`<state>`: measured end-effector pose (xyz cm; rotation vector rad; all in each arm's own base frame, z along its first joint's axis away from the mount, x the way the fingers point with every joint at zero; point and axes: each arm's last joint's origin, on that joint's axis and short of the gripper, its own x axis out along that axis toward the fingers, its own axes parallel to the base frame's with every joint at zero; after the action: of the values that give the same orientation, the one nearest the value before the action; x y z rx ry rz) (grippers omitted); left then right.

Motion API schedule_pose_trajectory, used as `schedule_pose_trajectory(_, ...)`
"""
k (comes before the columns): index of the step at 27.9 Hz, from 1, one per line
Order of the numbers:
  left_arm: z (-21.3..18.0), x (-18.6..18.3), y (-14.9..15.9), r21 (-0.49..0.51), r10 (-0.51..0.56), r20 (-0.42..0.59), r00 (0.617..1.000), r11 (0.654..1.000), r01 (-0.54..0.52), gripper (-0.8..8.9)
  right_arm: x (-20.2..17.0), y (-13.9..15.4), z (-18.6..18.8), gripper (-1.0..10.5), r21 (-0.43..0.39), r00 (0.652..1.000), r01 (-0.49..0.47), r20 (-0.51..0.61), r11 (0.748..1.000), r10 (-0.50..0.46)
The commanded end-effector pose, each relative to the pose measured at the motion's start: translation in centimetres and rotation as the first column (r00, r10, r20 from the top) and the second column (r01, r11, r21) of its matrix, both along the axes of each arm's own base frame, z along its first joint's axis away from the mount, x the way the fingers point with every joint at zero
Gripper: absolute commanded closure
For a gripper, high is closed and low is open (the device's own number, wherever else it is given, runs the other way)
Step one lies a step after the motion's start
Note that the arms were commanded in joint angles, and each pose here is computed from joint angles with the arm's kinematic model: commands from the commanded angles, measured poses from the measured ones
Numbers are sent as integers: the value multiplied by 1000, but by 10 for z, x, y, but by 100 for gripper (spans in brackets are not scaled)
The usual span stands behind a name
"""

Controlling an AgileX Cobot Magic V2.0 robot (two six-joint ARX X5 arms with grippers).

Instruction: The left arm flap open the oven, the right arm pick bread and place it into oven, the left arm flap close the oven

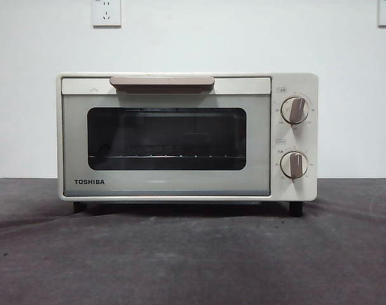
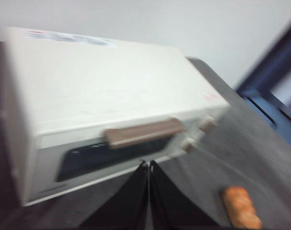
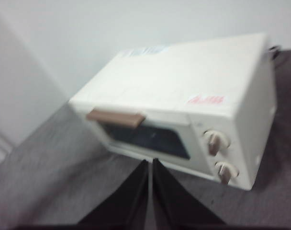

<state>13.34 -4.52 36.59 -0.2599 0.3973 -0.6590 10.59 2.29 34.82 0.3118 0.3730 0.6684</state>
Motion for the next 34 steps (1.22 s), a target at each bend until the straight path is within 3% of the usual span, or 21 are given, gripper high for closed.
schedule_pose_trajectory(1,11,-1,-4,39,-104,34,994,994,103,803,2,3,7,935,-101,997,-68,41,993,73)
schedule_pose_trajectory(7,11,-1,-9,77,-187,45,981,980,183,803,6,8,10,935,-135,990,-126,43,983,133)
schedule_pose_trajectory(16,11,-1,-9,126,-210,90,974,972,198,756,7,8,9,911,-146,993,-104,41,984,111)
schedule_pose_trajectory(26,10,1,-10,128,-211,84,974,971,199,439,7,8,9,482,-133,994,-101,29,986,106)
schedule_pose_trajectory(34,10,0,-12,129,-227,78,971,968,216,430,7,8,9,429,-80,996,-85,-18,993,84)
